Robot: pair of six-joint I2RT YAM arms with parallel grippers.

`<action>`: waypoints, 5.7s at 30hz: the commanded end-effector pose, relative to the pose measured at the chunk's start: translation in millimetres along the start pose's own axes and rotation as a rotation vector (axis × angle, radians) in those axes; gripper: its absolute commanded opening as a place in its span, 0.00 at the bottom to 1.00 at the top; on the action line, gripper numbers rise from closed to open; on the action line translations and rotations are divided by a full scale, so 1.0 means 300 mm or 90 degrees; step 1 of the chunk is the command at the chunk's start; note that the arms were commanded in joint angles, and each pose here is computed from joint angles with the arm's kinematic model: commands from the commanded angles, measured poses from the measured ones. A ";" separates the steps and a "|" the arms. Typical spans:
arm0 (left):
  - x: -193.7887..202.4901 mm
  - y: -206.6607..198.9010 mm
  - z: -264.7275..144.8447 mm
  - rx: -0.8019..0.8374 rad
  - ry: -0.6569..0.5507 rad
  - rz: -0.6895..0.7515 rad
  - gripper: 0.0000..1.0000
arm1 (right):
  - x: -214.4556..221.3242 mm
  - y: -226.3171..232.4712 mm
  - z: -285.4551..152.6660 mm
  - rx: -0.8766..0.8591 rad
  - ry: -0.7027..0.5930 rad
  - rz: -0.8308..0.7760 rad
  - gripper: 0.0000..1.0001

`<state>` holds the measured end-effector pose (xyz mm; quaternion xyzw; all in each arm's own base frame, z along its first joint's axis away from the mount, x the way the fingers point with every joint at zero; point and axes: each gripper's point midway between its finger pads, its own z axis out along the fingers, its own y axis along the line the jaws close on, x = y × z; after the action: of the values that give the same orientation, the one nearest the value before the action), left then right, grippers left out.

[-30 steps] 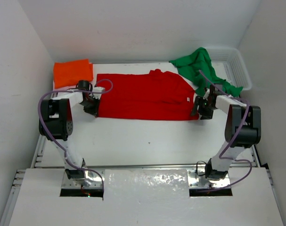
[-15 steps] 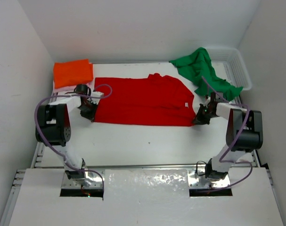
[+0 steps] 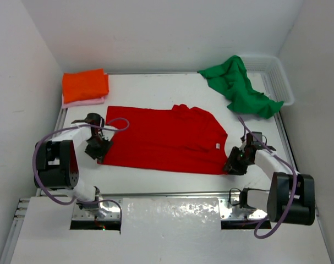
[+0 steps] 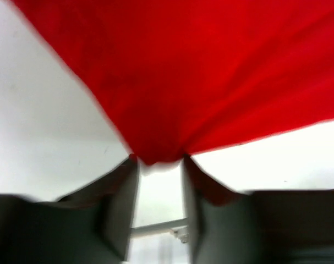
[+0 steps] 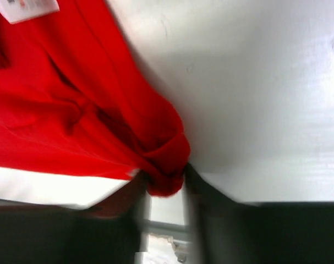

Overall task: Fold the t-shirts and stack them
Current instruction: Fold the flattened tshirt in 1/3 of the way

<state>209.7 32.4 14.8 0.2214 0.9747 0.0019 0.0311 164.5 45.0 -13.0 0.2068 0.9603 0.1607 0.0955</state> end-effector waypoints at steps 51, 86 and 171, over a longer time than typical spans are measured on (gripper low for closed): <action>-0.752 -1.362 -0.319 0.411 -0.417 1.070 0.34 | -0.681 0.333 -0.066 -0.071 -0.129 -0.232 0.32; -0.823 -1.369 0.000 0.378 -0.379 0.890 0.42 | -0.646 0.327 0.104 -0.076 -0.066 -0.304 0.27; -0.954 -1.303 -0.270 0.392 -0.422 0.730 0.00 | -0.625 0.347 -0.014 -0.053 -0.072 -0.295 0.00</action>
<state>291.6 -450.8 42.2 0.6672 0.6467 -0.2950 0.2227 365.1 50.9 18.8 -0.0185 0.9720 0.1644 0.1665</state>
